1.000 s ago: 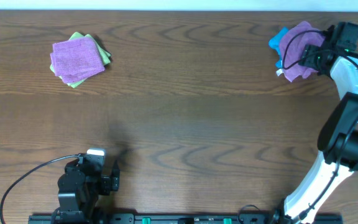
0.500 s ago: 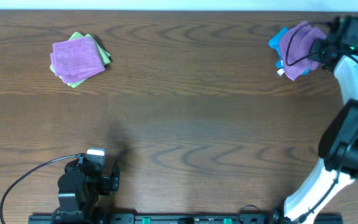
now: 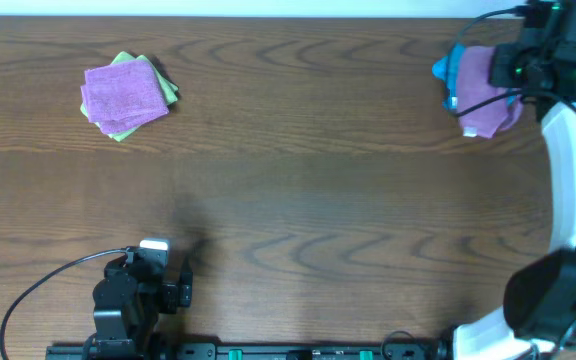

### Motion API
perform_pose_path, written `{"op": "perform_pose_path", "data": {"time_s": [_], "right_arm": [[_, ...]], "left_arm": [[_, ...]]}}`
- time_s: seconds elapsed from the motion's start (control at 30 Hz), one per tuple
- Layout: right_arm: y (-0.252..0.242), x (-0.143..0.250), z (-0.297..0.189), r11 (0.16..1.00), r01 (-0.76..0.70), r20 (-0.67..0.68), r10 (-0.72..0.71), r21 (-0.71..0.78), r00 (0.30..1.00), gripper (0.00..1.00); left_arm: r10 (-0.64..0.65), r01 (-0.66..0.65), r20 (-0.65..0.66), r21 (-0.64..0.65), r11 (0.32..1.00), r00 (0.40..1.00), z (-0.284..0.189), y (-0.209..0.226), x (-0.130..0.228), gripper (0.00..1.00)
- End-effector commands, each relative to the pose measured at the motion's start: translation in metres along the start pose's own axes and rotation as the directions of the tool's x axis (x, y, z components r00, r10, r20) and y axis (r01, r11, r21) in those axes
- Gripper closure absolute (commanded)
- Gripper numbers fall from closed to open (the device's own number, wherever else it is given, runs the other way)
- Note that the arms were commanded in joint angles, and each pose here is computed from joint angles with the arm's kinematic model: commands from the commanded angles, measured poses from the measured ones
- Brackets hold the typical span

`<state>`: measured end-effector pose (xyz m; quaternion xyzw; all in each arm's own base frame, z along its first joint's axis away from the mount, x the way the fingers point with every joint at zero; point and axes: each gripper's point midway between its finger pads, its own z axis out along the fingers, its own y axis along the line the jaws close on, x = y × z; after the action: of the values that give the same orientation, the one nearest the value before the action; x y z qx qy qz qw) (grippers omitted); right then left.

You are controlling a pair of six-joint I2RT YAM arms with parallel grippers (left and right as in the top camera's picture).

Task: Fold the cloth
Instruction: 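Lift the purple cloth with the right gripper and spread it mid-table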

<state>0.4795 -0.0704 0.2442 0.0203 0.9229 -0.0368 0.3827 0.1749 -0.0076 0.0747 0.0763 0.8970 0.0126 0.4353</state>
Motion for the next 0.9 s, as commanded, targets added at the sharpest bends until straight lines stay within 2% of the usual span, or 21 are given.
{"op": "perform_pose_path", "data": {"time_s": [0.0, 0.23, 0.4, 0.5, 0.57, 0.67, 0.77, 0.87], "right_arm": [[0.045, -0.017, -0.042, 0.991, 0.113, 0.073, -0.108, -0.068, 0.992, 0.99], [0.155, 0.006, -0.099, 0.919, 0.283, 0.089, -0.268, -0.274, 0.959, 0.99], [0.246, 0.045, -0.137, 0.774, 0.379, 0.100, -0.384, -0.508, 0.918, 0.99], [0.289, 0.064, -0.159, 0.688, 0.438, 0.139, -0.446, -0.578, 0.884, 0.99], [0.305, 0.073, -0.167, 0.646, 0.456, 0.153, -0.469, -0.612, 0.870, 0.99], [0.316, 0.083, -0.166, 0.626, 0.464, 0.144, -0.493, -0.626, 0.858, 0.99], [0.318, 0.090, -0.149, 0.633, 0.453, 0.103, -0.509, -0.628, 0.854, 0.99], [0.308, 0.093, -0.116, 0.682, 0.448, 0.037, -0.526, -0.579, 0.849, 0.99]], "left_arm": [[0.019, -0.019, -0.071, -0.003, 1.000, 0.997, 0.007, -0.001, 0.022, 0.05], [0.018, -0.019, -0.071, -0.003, 1.000, 0.997, 0.007, -0.001, 0.022, 0.05], [0.018, -0.019, -0.071, -0.003, 1.000, 0.997, 0.007, -0.001, 0.022, 0.05], [0.018, -0.019, -0.071, -0.003, 1.000, 0.997, 0.007, -0.001, 0.022, 0.05], [0.018, -0.019, -0.071, -0.003, 1.000, 0.997, 0.007, -0.001, 0.022, 0.05], [0.018, -0.019, -0.071, -0.003, 1.000, 0.997, 0.007, -0.001, 0.022, 0.05], [0.018, -0.019, -0.070, -0.003, 1.000, 0.997, 0.007, -0.001, 0.022, 0.05], [0.018, -0.019, -0.071, -0.003, 1.000, 0.997, 0.007, -0.001, 0.022, 0.05]]}}
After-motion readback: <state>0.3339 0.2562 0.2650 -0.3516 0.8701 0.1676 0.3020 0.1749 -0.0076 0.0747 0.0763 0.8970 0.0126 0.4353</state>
